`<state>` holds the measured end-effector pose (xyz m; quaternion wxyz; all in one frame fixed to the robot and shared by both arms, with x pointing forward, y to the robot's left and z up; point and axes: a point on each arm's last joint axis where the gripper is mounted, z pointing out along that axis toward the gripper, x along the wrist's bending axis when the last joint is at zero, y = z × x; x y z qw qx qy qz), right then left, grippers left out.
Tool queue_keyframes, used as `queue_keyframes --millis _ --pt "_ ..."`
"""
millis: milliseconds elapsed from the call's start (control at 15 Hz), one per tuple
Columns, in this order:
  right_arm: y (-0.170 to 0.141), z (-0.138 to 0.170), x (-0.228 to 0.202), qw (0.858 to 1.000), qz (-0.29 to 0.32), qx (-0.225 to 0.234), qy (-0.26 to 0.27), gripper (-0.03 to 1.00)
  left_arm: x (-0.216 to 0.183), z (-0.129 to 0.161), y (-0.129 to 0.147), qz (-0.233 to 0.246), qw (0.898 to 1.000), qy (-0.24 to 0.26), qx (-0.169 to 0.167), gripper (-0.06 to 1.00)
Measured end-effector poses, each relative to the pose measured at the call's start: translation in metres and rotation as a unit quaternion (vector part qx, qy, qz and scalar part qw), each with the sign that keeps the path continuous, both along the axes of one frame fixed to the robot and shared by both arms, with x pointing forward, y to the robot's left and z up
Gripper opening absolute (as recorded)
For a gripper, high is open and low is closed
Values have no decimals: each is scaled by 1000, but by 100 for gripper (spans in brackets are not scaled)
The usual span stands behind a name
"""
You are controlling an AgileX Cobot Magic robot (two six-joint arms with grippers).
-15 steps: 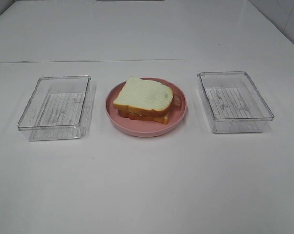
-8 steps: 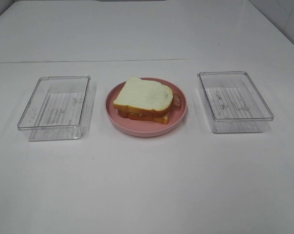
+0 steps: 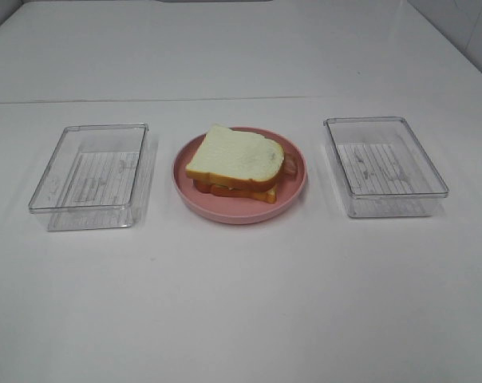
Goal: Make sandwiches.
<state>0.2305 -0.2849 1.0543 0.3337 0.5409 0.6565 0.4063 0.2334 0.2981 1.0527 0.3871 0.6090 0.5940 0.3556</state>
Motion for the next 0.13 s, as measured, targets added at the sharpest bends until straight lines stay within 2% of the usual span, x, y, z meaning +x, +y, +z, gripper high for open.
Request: queue_keyframes --millis 133 --pt "0 0 0 1000 0 0 0 76 0 0 0 0 1000 0 0 68"
